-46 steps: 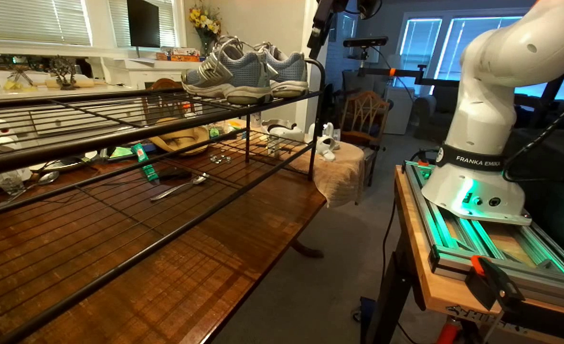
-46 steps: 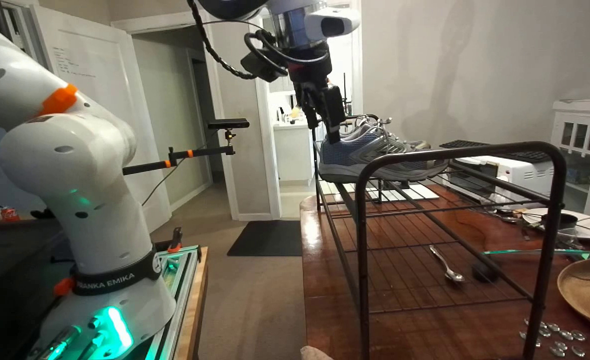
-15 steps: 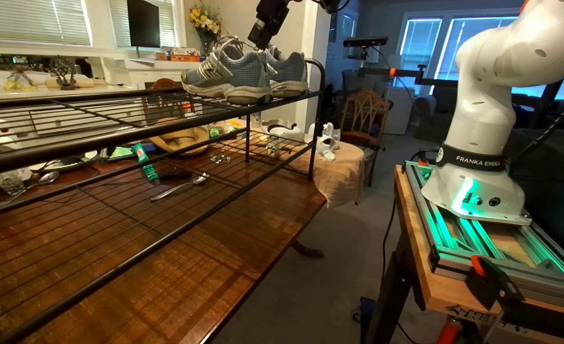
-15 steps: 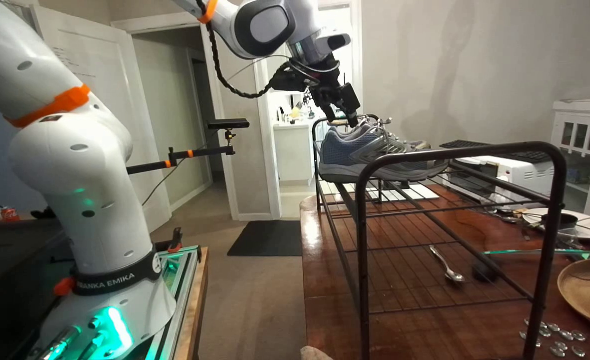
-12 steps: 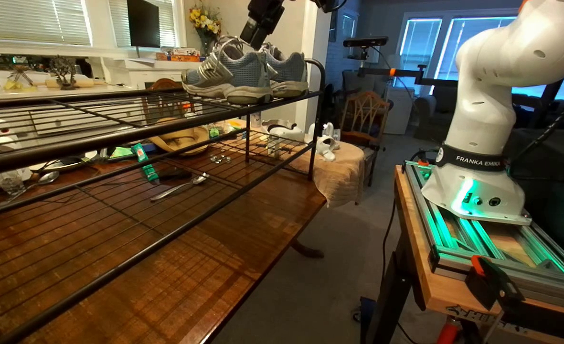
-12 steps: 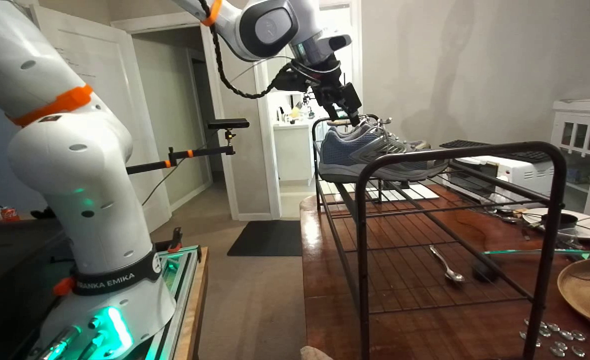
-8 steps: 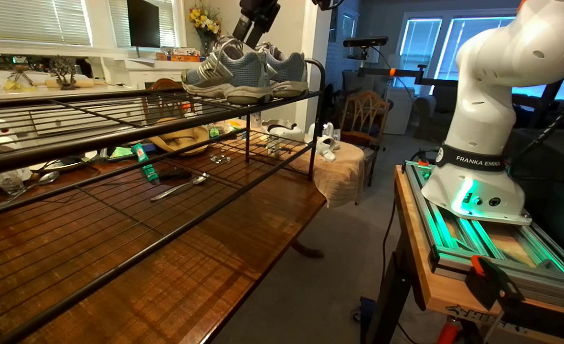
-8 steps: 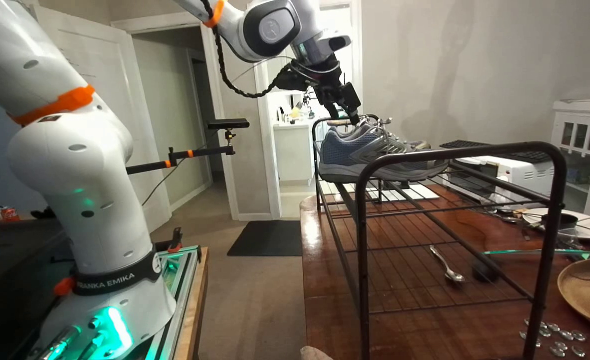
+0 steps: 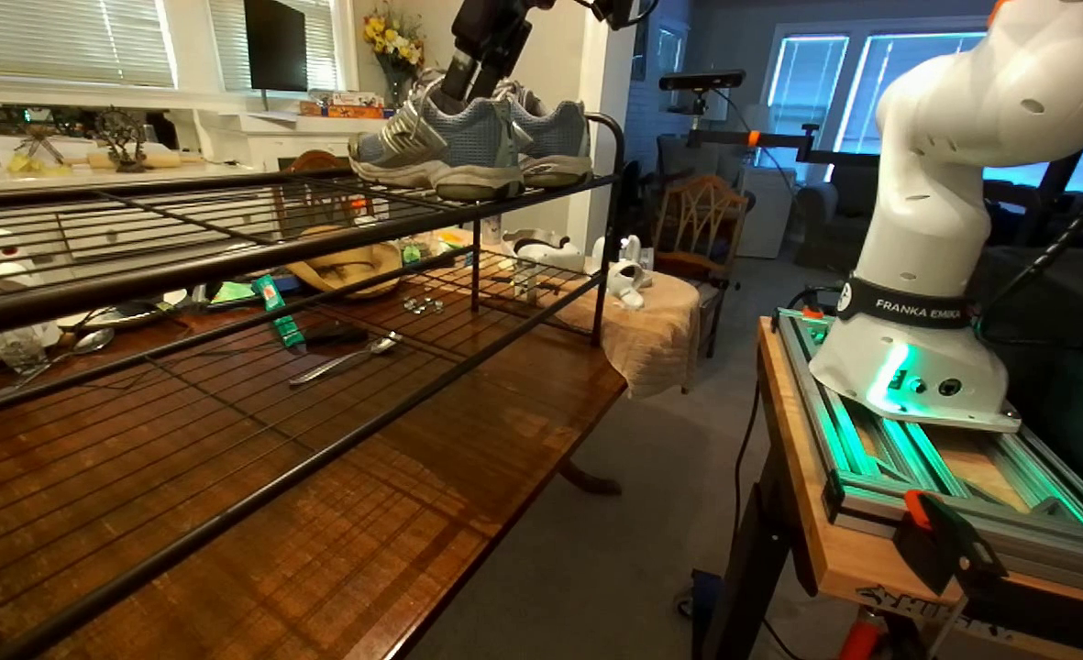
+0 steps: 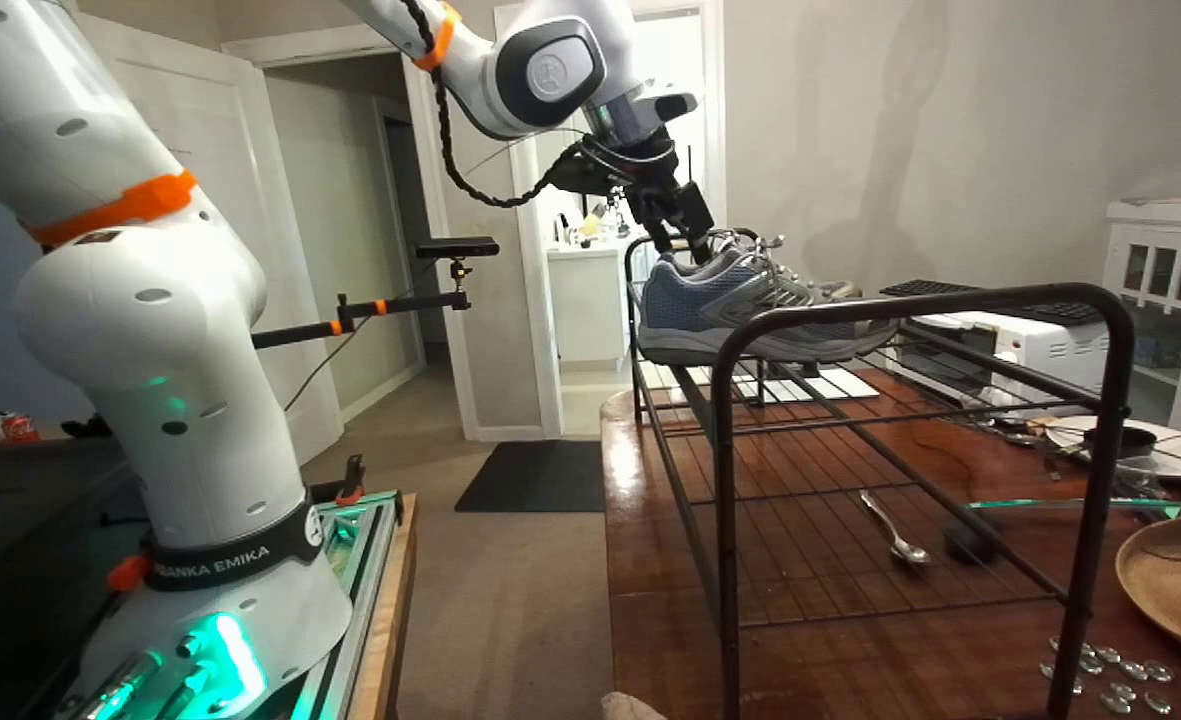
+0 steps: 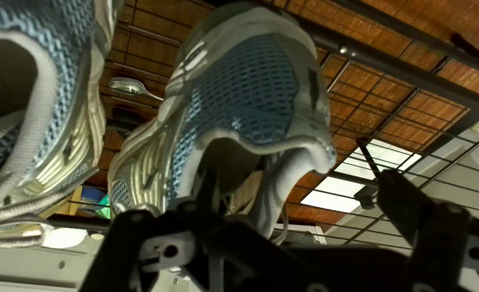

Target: Move the left shoe to the right

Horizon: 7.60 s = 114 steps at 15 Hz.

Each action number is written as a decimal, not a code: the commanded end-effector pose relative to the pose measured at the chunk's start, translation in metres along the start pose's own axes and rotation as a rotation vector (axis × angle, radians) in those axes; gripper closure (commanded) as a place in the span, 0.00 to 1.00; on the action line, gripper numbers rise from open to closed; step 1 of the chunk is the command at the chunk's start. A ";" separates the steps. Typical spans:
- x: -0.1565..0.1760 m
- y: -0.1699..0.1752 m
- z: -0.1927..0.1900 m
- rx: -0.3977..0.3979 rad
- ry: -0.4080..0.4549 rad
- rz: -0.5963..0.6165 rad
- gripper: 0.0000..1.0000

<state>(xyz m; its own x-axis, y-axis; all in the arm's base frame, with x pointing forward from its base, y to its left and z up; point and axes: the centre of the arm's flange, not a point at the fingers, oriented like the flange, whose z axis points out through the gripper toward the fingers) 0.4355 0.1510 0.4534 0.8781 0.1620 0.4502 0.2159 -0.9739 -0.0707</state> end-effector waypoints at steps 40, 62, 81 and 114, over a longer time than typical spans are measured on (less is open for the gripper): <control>0.075 0.032 -0.096 -0.167 0.267 -0.095 0.97; -0.011 0.113 -0.150 -0.198 0.140 -0.012 0.97; -0.069 0.157 -0.134 -0.110 0.026 -0.080 0.97; -0.007 0.154 -0.126 -0.190 0.021 0.109 0.00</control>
<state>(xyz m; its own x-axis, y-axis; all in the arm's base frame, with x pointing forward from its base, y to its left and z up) 0.3981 -0.0246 0.5396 0.8498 0.1395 0.5084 0.1202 -0.9902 0.0708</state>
